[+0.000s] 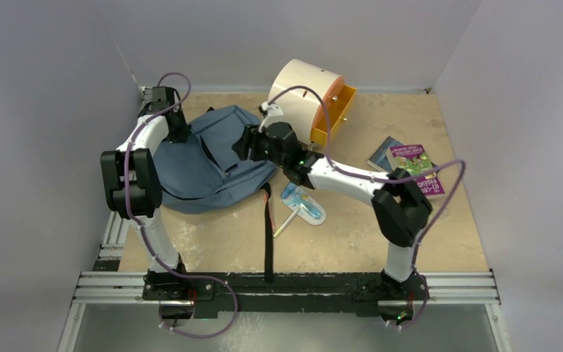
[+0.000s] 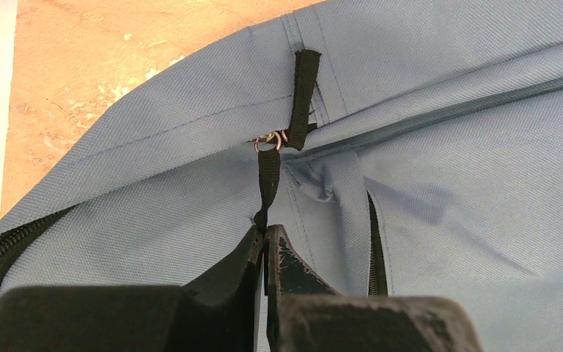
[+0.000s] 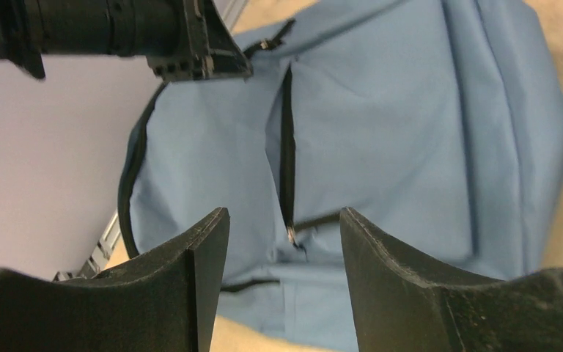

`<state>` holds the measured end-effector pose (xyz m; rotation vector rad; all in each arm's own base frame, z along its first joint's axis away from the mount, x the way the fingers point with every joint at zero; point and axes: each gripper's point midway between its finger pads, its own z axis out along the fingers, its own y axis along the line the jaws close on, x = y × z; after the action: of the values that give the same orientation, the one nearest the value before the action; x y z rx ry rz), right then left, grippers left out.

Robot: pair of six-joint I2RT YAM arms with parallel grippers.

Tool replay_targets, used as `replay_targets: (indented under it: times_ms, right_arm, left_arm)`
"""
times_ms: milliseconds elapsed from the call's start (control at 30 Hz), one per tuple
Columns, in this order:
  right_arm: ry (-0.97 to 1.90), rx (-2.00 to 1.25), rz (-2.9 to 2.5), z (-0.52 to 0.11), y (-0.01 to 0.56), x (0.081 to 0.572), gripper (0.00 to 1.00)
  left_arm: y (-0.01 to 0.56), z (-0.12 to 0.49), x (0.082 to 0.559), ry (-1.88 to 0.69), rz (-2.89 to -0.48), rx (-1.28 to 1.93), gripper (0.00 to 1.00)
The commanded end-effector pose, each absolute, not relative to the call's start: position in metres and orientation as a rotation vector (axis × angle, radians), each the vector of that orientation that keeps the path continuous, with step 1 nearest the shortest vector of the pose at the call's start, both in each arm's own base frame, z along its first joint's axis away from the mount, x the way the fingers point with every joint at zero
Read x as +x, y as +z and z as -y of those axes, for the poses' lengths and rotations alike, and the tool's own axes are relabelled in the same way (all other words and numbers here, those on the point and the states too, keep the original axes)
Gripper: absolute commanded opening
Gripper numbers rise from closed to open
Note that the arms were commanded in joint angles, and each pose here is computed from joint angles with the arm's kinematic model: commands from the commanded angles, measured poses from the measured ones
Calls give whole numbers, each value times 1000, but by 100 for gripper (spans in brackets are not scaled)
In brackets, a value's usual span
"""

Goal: Pack the student bag
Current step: Unzip the student bag at the center of the board.

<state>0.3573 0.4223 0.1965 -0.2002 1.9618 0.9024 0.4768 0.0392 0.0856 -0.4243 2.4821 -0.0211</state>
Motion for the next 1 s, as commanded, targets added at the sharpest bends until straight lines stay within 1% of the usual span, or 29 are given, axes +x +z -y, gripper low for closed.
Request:
replay_targets:
  times_ms: [0, 200, 367, 500, 733, 833, 967]
  right_arm:
    - [967, -290, -1867, -465, 222, 379, 60]
    - [1052, -353, -1883, -514, 203, 397, 62]
    - [1063, -399, -1888, -546, 186, 409, 64]
    - [1034, -443, -1850, -564, 180, 412, 69]
    - [896, -514, -1808, -589, 153, 417, 73]
    - [766, -499, -1782, -587, 143, 427, 73]
    - [586, -438, -1762, -571, 133, 447, 69]
  left_arm:
    - [103, -43, 477, 8, -2448, -393, 0]
    - [98, -46, 474, 35, -2453, -395, 0]
    - [94, -45, 472, 29, -2464, -384, 0]
    - [93, -41, 473, -4, -2463, -377, 0]
    - [98, -37, 474, -35, -2453, -372, 0]
    - [99, -35, 474, -43, -2450, -369, 0]
    - [100, -35, 473, -45, -2450, -370, 0]
